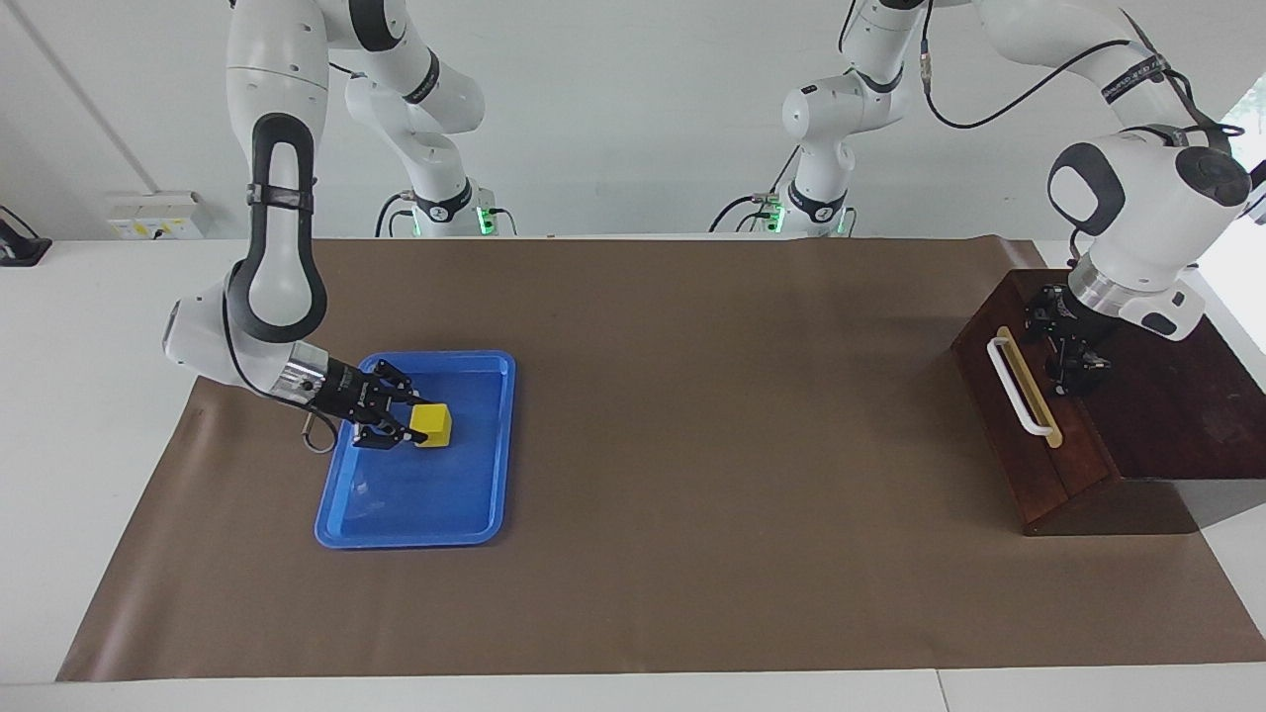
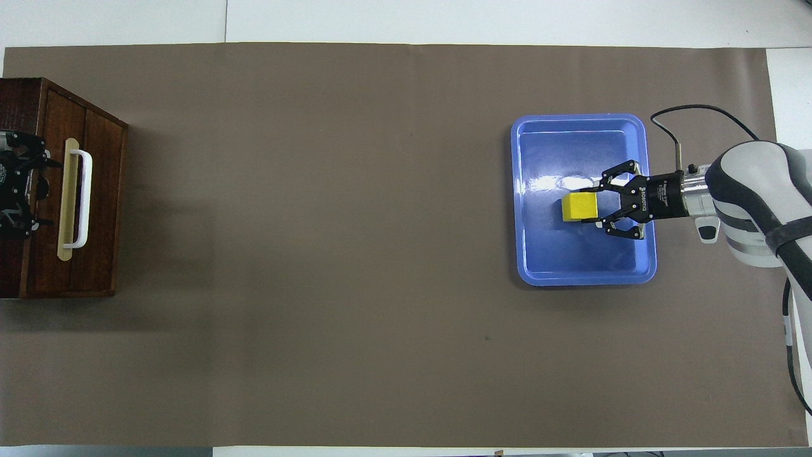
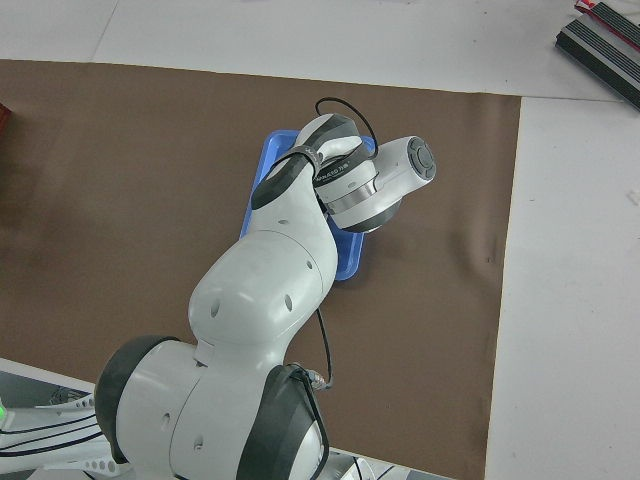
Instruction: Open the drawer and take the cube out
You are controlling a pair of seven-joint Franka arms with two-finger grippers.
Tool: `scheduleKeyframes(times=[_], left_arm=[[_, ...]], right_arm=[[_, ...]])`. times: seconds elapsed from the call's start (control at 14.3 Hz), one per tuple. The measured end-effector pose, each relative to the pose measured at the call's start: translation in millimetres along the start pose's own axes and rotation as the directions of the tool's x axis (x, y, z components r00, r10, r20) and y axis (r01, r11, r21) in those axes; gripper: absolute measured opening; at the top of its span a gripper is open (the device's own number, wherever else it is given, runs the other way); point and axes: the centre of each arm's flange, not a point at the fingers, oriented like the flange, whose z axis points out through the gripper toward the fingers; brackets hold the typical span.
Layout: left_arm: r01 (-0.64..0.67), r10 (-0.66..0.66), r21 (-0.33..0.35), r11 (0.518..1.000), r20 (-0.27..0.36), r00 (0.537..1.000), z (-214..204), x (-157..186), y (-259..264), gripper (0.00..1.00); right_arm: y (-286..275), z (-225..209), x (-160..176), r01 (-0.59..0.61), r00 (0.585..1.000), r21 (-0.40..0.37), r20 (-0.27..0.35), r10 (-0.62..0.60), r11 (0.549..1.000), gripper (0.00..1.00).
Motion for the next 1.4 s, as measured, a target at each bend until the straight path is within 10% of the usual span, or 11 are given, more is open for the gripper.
scheduleKeyframes(times=[0.28,0.63,1.05,1.4], left_arm=[[-0.344,0.344,0.013,0.939,0.002,0.939,-67.2,-38.2,-20.3,1.00],[-0.814,0.809,0.043,0.579,0.091,0.581,-96.8,-105.4,-39.2,1.00],[-0.958,0.946,-0.034,0.285,0.172,0.275,-115.0,-119.2,-34.9,1.00],[-0.974,0.964,-0.053,0.221,0.165,0.210,-132.0,-125.0,-37.3,1.00]], right_arm=[[4.7,4.5,5.2,-0.024,1.000,0.013,0.006,0.024,1.000,0.56],[2.2,4.9,4.6,-0.020,1.000,0.033,-0.015,0.020,0.999,0.61],[-3.1,-5.1,-1.6,0.021,0.998,0.029,-0.053,-0.019,0.999,0.79],[-18.0,-66.1,-63.0,0.169,0.955,-0.052,-0.239,-0.177,0.984,0.91]])
